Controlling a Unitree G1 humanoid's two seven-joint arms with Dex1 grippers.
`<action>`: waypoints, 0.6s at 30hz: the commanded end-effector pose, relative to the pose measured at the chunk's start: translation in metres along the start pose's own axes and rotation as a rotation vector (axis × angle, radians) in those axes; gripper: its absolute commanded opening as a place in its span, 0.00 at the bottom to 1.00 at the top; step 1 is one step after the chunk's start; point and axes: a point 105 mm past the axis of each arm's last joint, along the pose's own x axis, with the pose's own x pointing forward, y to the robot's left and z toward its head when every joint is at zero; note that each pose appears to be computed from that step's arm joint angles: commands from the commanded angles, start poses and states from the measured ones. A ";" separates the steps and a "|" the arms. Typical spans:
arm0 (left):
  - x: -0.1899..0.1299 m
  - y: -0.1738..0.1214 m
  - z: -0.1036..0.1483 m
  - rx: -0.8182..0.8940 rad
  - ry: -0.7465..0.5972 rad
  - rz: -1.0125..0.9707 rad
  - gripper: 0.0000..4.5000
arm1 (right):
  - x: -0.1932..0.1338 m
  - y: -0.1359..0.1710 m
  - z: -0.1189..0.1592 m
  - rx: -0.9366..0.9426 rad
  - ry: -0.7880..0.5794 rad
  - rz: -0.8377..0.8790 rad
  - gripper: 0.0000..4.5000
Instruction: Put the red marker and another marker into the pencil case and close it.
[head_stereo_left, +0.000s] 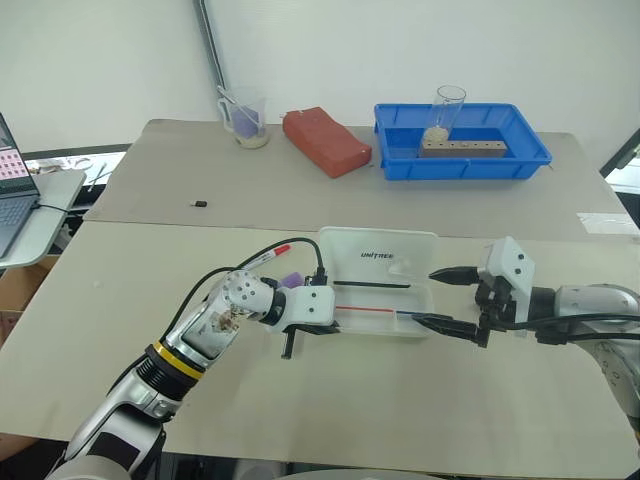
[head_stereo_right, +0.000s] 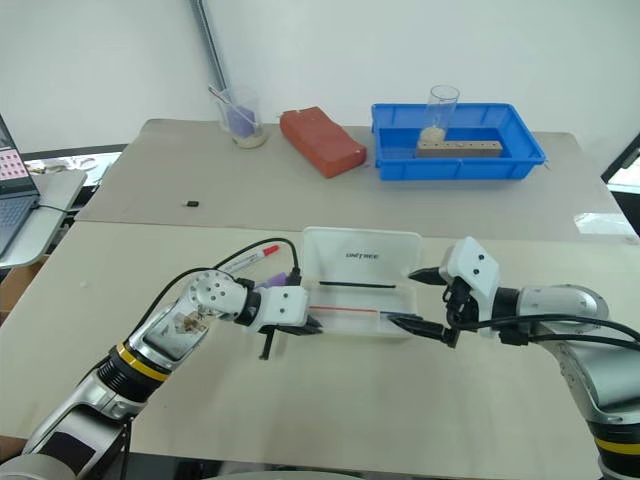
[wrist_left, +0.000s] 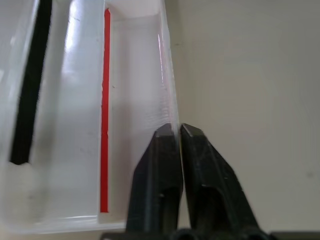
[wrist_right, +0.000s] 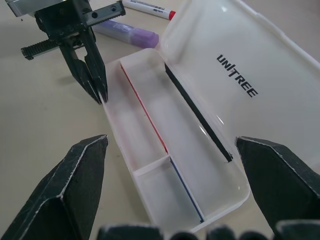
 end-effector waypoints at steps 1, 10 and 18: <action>-0.008 0.002 0.012 0.040 -0.027 0.008 0.43 | -0.001 0.000 0.006 -0.045 -0.021 0.008 1.00; -0.040 -0.001 0.044 -0.011 -0.121 -0.058 0.99 | -0.003 -0.005 0.018 -0.038 -0.050 0.013 1.00; -0.060 0.011 0.048 -0.105 -0.161 0.001 0.99 | -0.003 -0.009 0.031 -0.035 -0.074 0.019 1.00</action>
